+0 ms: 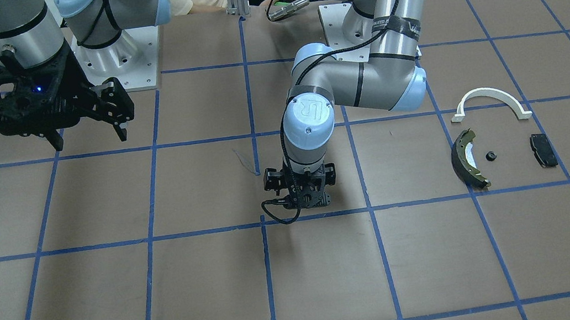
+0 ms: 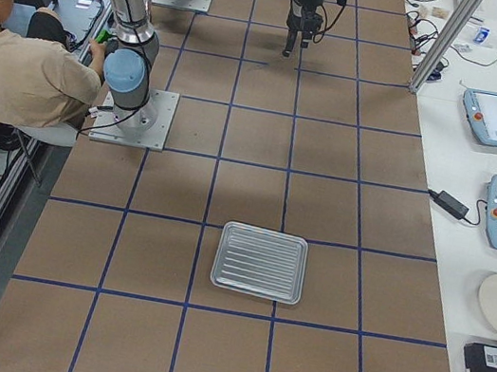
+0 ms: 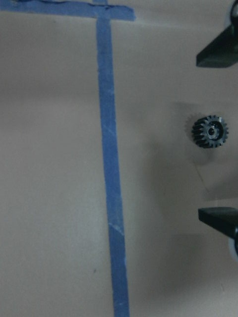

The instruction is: Place bearing gear from tray to pile

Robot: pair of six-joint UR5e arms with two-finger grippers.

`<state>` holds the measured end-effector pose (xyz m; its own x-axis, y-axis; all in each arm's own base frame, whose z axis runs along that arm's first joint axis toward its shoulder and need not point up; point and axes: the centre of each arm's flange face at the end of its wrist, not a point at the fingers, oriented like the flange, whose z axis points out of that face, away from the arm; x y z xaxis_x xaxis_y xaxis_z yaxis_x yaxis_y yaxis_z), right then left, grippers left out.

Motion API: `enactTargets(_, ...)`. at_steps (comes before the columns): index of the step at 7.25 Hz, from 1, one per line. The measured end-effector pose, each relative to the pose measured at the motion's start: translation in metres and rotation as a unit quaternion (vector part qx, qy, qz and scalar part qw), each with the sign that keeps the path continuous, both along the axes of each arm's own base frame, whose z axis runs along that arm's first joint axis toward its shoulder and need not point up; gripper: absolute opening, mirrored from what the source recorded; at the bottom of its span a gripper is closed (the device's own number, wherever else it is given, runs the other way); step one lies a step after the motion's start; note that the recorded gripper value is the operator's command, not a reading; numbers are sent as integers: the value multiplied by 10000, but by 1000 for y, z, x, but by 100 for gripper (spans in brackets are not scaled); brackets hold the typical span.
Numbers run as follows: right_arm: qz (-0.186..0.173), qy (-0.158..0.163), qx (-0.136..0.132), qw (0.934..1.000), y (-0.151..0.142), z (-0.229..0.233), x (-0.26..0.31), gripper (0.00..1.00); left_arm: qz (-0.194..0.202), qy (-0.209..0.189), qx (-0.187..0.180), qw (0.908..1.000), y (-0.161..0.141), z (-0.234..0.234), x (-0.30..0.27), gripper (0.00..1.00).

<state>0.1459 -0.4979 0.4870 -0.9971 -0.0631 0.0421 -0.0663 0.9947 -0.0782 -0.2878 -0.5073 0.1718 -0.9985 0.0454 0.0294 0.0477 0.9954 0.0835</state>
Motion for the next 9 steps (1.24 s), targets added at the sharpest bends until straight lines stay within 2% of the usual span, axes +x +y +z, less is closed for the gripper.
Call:
enactTargets(1, 8, 4, 7, 10000, 1, 0, 1, 100, -2, -4, 8, 10000, 0, -1, 0, 23)
enactTargets(2, 18, 6, 13, 10000, 1, -1, 2, 100, -7, -7, 19, 10000, 0, -2, 0, 0)
enactTargets(5, 25, 6, 26, 10000, 2, -1, 2, 100, 10, -8, -71, 10000, -6, 5, 1, 0)
enactTargets(7, 23, 4, 31, 10000, 2, -2, 2, 100, 24, 23, -297, 9996, -40, 42, 19, 0)
enactTargets(9, 22, 4, 23, 10000, 2, -1, 2, 100, -33, -89, -90, 9999, -88, 90, 83, 0)
